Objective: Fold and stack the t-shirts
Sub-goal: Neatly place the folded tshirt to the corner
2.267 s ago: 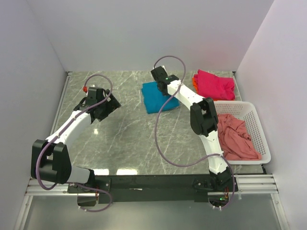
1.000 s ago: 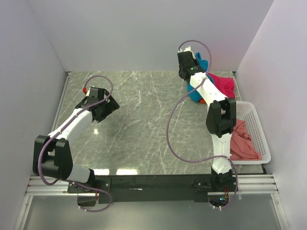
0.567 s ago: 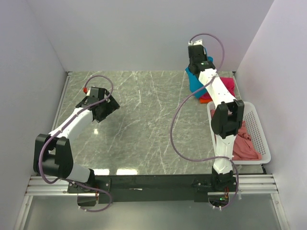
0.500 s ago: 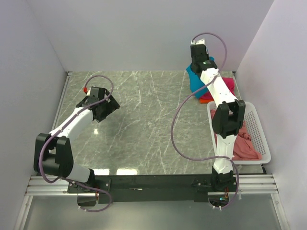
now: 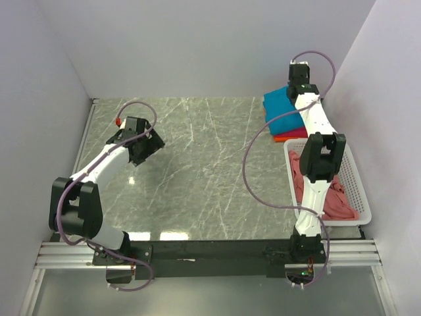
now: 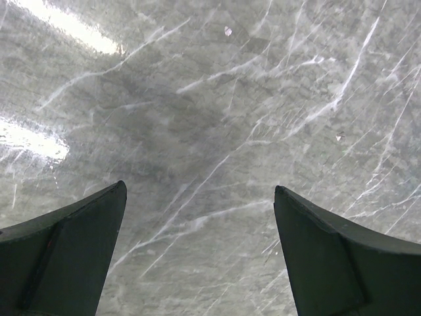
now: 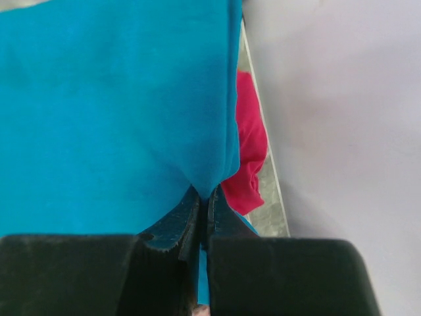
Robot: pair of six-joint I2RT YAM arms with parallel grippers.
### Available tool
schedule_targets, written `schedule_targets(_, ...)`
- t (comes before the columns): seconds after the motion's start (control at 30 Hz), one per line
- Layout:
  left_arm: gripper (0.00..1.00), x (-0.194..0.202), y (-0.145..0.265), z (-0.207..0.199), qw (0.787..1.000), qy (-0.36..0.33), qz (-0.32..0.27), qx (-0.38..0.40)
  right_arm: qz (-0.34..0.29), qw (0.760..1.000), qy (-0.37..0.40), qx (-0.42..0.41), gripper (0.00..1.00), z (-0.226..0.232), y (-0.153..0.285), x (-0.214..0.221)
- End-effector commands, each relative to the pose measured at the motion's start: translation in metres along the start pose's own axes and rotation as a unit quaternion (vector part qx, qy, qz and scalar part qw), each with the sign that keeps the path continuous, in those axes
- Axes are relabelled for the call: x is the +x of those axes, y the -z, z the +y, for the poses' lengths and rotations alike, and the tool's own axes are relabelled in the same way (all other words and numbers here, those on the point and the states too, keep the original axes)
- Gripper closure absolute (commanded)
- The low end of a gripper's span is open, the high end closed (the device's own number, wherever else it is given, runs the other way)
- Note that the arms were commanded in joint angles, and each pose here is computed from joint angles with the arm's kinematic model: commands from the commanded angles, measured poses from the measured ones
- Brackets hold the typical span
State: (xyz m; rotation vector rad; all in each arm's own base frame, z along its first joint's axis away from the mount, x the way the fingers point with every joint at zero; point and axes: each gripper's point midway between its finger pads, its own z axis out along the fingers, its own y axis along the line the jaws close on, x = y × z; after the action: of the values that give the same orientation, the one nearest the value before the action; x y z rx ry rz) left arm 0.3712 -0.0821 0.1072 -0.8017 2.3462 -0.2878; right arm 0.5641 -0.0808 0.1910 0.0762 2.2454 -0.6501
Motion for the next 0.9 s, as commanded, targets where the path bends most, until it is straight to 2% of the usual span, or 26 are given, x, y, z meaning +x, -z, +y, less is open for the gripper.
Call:
schedule_targets(0.0, 0.01, -0.017, 0.005, -0.012, 1.0, 0.004, -0.021, 0.006, -0.025, 0.999, -0.034, 0.004, 1.0, -0.016, -0.02, -0.017)
schedule_targets(0.3, 0.01, -0.019, 0.006, -0.015, 1.0, 0.007, -0.022, 0.006, 0.001, 0.996, -0.07, 0.06, 1.0, -0.042, -0.08, 0.007)
schedule_targets(0.33, 0.01, -0.02, 0.007, -0.016, 1.0, 0.008, -0.023, 0.008, 0.003, 0.995, -0.075, 0.065, 0.92, -0.045, -0.082, 0.01)
schedule_targets(0.43, 0.01, -0.024, 0.011, -0.019, 0.999, 0.011, -0.028, 0.011, 0.003, 0.994, -0.083, 0.068, 0.49, -0.047, -0.078, 0.01)
schedule_targets(0.53, 0.01, -0.03, 0.021, -0.026, 0.999, 0.012, -0.038, 0.02, -0.007, 0.993, -0.099, 0.063, 0.23, -0.052, -0.062, 0.003)
schedule_targets(0.67, 0.0, -0.043, 0.038, -0.035, 0.997, 0.018, -0.061, 0.034, -0.024, 0.99, -0.118, 0.069, 0.2, -0.056, -0.03, -0.012)
schedule_targets(0.8, 0.01, -0.056, 0.065, -0.043, 0.994, 0.024, -0.086, 0.055, -0.054, 0.986, -0.147, 0.064, 0.19, -0.063, 0.027, -0.036)
schedule_targets(0.87, 0.01, -0.06, 0.074, -0.044, 0.993, 0.031, -0.098, 0.061, -0.038, 0.981, -0.18, 0.067, 0.19, -0.061, 0.05, -0.027)
